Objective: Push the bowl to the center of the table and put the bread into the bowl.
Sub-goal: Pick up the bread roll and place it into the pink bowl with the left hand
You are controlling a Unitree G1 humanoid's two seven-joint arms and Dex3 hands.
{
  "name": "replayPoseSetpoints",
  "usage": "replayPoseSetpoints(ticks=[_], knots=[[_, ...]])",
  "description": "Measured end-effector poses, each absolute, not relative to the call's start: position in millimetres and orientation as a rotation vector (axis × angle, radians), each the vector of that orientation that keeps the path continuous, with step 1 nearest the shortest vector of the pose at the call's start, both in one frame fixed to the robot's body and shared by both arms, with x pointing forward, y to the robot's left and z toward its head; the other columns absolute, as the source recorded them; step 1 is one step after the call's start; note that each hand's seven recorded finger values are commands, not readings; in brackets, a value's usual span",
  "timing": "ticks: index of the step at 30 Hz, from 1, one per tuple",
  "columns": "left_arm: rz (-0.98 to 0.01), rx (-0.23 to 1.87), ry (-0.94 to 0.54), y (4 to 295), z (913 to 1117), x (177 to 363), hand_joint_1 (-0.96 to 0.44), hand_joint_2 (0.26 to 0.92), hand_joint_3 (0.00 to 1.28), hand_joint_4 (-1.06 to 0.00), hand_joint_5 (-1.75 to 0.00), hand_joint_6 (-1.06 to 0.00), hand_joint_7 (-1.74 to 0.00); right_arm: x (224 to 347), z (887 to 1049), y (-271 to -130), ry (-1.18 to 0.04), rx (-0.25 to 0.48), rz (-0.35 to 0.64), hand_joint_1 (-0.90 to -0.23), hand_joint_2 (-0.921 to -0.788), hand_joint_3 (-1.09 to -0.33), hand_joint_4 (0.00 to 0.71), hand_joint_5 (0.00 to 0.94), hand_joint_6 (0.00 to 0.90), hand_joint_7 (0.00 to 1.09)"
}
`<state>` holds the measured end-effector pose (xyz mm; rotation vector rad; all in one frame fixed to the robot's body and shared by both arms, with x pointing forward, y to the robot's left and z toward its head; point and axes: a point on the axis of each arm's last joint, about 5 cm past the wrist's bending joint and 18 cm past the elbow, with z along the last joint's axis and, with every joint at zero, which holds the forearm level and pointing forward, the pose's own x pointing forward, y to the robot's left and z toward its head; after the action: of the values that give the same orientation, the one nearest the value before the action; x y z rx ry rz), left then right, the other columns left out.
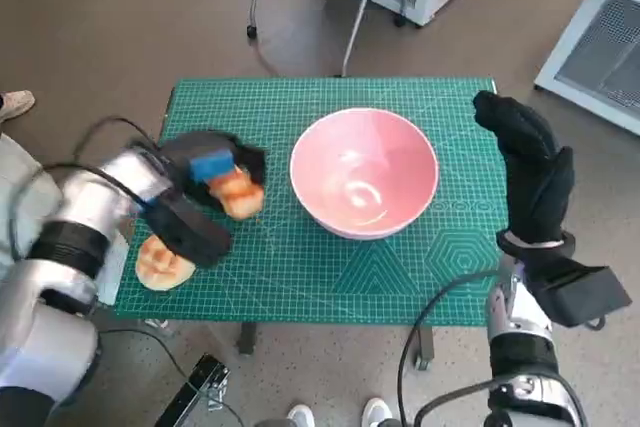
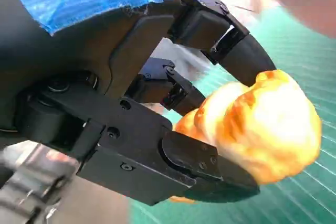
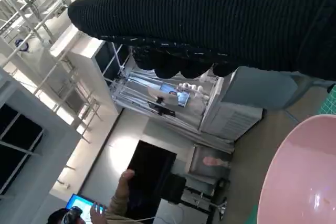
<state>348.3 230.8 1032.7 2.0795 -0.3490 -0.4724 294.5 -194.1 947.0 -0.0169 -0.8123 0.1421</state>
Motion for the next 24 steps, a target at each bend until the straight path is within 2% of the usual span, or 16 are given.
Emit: replayPoseSetpoints(ticks=[5, 9, 14, 24], knots=[[-0.334, 1.984, -0.353, 239.3, 1072.7, 348.0, 0.00, 0.920, 0.13, -0.55, -1.25, -0.63, -1.22, 294.4, 946.7, -194.7, -0.814, -0.005, 0.139, -0.671, -0.921, -0.794, 0.412, 0.005, 0.191, 0.63], [-0.287, 1.906, -0.411, 234.7, 1097.0, 345.4, 0.00, 0.921, 0.12, -0.55, -1.24, -0.64, -1.22, 294.4, 946.8, -194.8, -0.814, -0.004, 0.139, -0.671, -0.921, -0.786, 0.412, 0.005, 0.192, 0.63], [-0.306, 1.828, -0.521, 221.1, 1112.7, 342.0, 0.00, 0.921, 0.12, -0.53, -1.23, -0.66, -1.22, 294.5, 946.9, -193.6, -0.817, -0.002, 0.147, -0.676, -0.921, -0.783, 0.413, 0.004, 0.194, 0.62], [-0.404, 1.798, -0.734, 178.2, 1120.1, 346.6, 0.00, 0.921, 0.15, -0.52, -1.22, -0.61, -1.29, 294.2, 947.3, -193.6, -0.823, -0.008, 0.148, -0.682, -0.921, -0.787, 0.413, 0.004, 0.193, 0.62]])
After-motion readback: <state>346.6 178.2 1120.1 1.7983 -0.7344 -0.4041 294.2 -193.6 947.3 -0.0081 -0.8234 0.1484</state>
